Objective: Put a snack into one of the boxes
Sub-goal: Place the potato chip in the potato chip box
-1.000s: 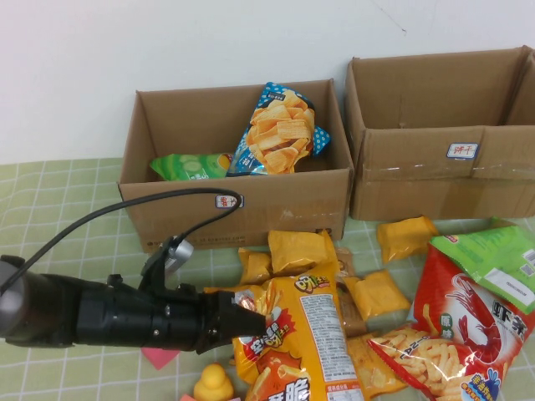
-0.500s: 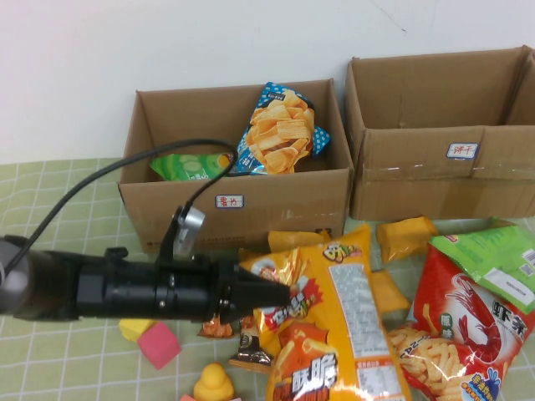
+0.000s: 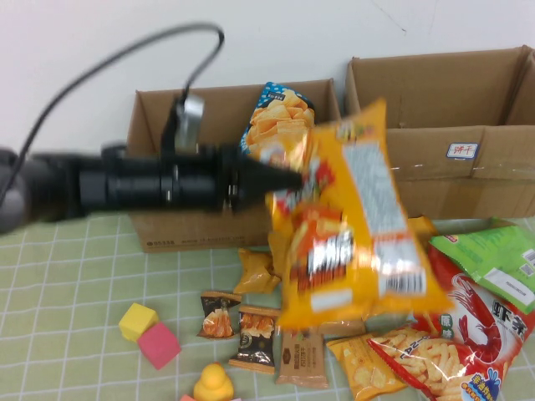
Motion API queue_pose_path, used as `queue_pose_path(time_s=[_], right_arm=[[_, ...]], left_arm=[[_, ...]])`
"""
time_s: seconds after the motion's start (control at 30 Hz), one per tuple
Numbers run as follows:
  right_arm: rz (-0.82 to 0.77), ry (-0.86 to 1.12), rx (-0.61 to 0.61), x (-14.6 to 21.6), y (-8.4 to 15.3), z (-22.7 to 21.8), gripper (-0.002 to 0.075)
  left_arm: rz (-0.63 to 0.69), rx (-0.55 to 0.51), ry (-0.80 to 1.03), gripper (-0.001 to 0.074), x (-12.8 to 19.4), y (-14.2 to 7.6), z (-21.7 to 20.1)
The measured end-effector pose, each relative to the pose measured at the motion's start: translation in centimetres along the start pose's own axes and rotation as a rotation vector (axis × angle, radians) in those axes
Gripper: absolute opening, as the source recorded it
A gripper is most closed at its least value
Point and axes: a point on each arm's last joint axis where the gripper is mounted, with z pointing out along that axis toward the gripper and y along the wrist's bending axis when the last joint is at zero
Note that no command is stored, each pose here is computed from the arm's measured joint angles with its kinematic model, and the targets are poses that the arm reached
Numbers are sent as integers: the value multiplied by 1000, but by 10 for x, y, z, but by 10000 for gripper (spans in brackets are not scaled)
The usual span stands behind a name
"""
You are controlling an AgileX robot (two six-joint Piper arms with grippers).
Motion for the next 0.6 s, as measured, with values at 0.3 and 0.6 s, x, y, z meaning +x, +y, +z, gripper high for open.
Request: queue_pose_path(time_s=[0.3, 0.6], right_arm=[[-2, 1, 0, 0, 0, 0, -2], [-2, 1, 0, 0, 0, 0, -2]], left_arm=[[493, -116, -308, 29, -96, -76, -16], [511, -376, -600, 29, -140, -64, -64]])
